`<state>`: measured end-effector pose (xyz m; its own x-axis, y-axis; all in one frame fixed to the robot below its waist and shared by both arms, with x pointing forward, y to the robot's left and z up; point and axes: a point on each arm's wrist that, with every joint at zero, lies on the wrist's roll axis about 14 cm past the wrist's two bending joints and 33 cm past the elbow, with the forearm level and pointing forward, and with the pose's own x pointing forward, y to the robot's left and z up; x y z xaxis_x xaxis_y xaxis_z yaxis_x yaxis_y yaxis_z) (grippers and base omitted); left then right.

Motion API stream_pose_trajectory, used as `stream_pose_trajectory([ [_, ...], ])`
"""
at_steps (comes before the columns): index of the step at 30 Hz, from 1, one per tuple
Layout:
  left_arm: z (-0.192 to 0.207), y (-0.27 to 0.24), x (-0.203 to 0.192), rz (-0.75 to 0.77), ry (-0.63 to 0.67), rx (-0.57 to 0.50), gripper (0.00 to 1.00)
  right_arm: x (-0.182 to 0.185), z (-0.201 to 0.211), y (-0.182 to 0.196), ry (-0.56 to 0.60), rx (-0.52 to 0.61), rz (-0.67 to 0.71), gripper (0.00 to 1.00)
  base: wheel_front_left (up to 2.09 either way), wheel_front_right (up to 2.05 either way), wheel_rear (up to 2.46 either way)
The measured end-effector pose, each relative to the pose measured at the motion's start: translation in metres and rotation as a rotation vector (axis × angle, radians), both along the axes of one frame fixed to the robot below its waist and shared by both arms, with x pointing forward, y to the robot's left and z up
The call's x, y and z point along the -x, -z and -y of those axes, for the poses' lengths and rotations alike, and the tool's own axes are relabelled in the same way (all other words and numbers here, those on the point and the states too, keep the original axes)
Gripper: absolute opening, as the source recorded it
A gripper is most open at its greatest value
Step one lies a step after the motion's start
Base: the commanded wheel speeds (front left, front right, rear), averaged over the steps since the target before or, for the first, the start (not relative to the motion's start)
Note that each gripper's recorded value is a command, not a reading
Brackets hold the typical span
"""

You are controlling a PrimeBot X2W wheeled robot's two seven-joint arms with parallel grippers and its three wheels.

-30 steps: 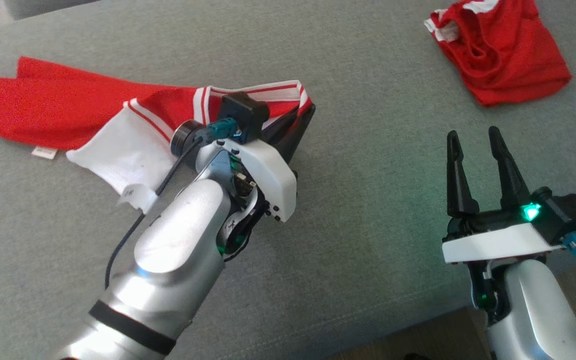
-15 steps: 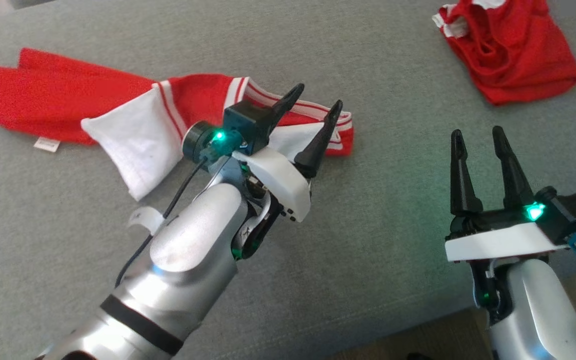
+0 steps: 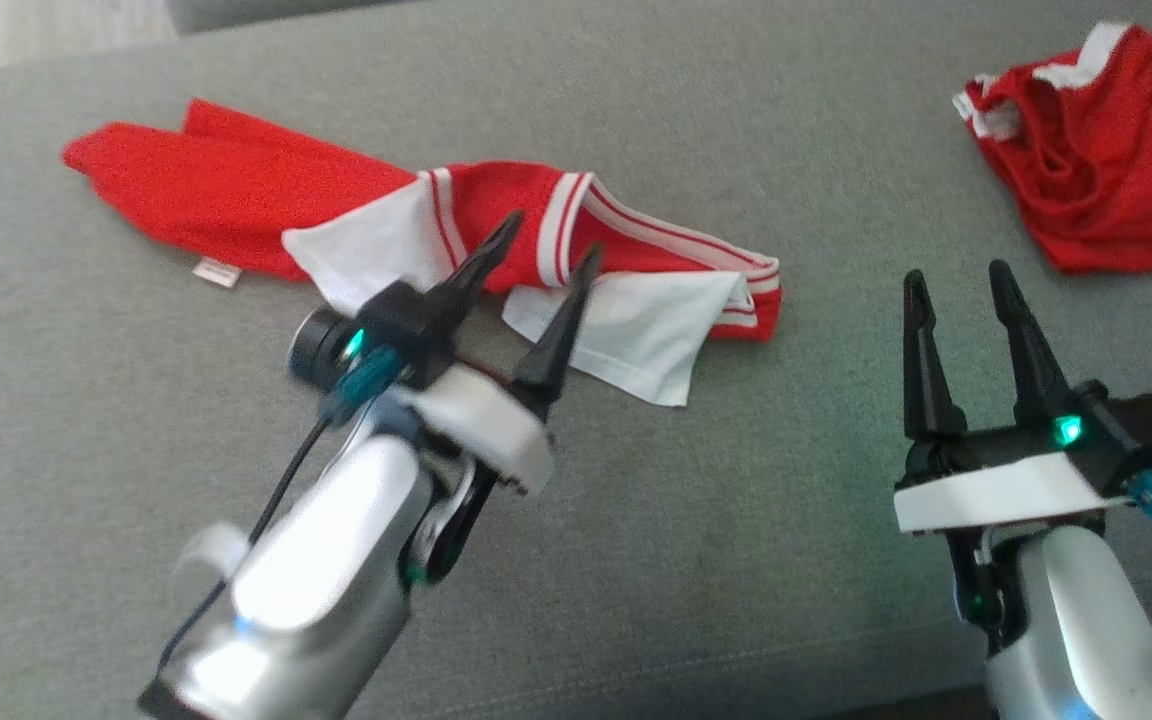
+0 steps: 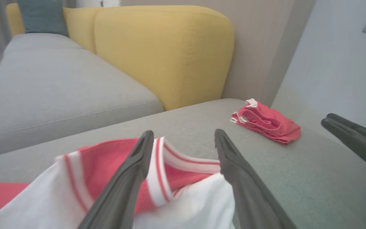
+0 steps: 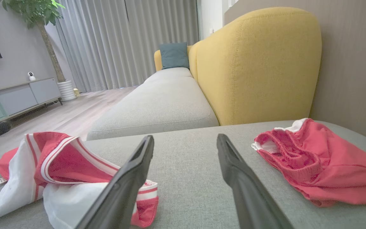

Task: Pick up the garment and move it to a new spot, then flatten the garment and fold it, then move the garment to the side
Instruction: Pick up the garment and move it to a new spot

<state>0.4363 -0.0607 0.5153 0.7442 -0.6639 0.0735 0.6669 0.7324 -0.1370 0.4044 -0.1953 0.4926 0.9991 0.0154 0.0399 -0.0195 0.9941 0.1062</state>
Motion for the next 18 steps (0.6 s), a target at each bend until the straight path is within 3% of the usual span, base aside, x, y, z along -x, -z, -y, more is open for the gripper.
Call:
stream_pose_trajectory([
  [10,-0.094,-0.012,0.02,-0.012,-0.334,0.06,1.0,0.014,-0.017,-0.012,-0.047,-0.006,0.031,1.0,0.0,0.0,0.0],
  [18,-0.165,0.002,0.063,-0.042,-0.575,0.044,1.0,0.033,-0.026,-0.013,-0.068,-0.013,0.032,1.0,0.0,0.0,0.0],
])
